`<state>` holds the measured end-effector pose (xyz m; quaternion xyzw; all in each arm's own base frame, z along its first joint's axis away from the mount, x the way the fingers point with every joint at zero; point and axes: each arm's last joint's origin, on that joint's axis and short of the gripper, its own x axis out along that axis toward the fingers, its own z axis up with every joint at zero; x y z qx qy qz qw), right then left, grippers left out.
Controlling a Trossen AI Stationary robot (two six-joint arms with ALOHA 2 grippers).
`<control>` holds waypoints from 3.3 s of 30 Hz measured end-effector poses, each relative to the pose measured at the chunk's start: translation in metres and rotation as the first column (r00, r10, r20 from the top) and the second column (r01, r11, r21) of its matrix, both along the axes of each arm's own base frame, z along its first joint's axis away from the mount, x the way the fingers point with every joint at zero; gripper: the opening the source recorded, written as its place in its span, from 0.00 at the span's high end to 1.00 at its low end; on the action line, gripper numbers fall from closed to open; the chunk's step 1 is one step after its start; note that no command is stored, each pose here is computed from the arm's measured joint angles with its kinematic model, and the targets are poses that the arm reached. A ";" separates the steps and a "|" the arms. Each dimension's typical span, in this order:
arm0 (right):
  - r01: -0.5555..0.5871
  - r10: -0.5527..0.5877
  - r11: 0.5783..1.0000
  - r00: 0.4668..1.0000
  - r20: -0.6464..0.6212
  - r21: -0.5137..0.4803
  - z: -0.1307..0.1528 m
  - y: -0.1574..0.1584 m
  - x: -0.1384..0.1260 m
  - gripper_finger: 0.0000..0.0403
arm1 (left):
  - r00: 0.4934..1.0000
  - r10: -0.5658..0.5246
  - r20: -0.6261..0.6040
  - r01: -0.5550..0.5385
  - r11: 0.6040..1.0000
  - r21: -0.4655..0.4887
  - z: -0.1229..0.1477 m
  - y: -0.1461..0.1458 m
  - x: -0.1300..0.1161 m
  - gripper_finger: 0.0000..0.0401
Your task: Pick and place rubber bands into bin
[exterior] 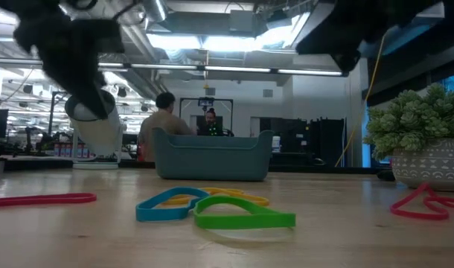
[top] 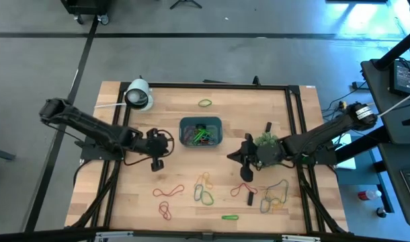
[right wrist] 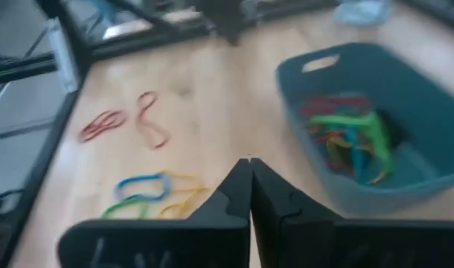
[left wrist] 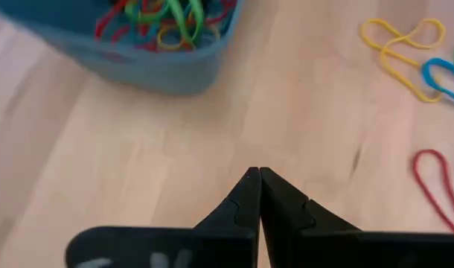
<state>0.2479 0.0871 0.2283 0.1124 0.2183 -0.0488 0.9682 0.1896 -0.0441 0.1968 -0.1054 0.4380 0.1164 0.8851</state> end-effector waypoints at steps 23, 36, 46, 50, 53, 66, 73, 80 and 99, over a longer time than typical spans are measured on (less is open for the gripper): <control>0.469 -0.035 0.823 0.605 -0.795 0.321 -0.008 0.109 -0.036 0.95 | 0.997 0.052 0.051 -0.051 0.998 -0.019 -0.054 0.030 -0.022 1.00; 0.434 -0.113 0.881 0.580 -0.807 0.189 -0.053 0.090 0.008 0.71 | 0.995 0.054 0.079 -0.054 0.999 -0.005 -0.053 0.032 -0.020 1.00; 0.345 -0.099 0.932 0.531 -0.842 0.109 -0.083 0.073 0.028 0.61 | 0.996 0.047 0.078 -0.048 0.999 0.001 -0.053 0.032 -0.020 1.00; 0.329 -0.094 0.940 0.506 -0.857 0.091 -0.093 0.075 0.029 0.65 | 0.996 0.047 0.078 -0.047 0.999 0.001 -0.053 0.032 -0.020 0.99; 0.329 -0.094 0.940 0.499 -0.862 0.087 -0.094 0.075 0.029 0.75 | 0.996 0.048 0.078 -0.048 0.999 0.001 -0.053 0.032 -0.020 1.00; 0.249 -0.013 0.954 0.593 -0.805 0.168 -0.032 0.083 0.046 0.99 | 0.996 0.052 0.079 -0.052 0.999 -0.004 -0.053 0.032 -0.020 0.99; 0.180 -0.084 0.983 0.644 -0.760 0.044 0.038 0.063 0.066 0.99 | 0.996 0.021 0.092 -0.023 0.999 0.023 -0.052 0.032 -0.018 1.00; 0.117 -0.128 0.991 0.785 -0.606 -0.059 0.092 0.012 0.099 1.00 | 0.992 -0.012 0.123 0.006 0.999 0.043 -0.049 0.031 -0.016 1.00; 0.144 -0.194 0.981 0.793 -0.577 -0.132 0.018 -0.144 0.183 1.00 | 0.993 -0.026 0.117 0.020 0.998 0.059 -0.049 0.031 -0.016 0.99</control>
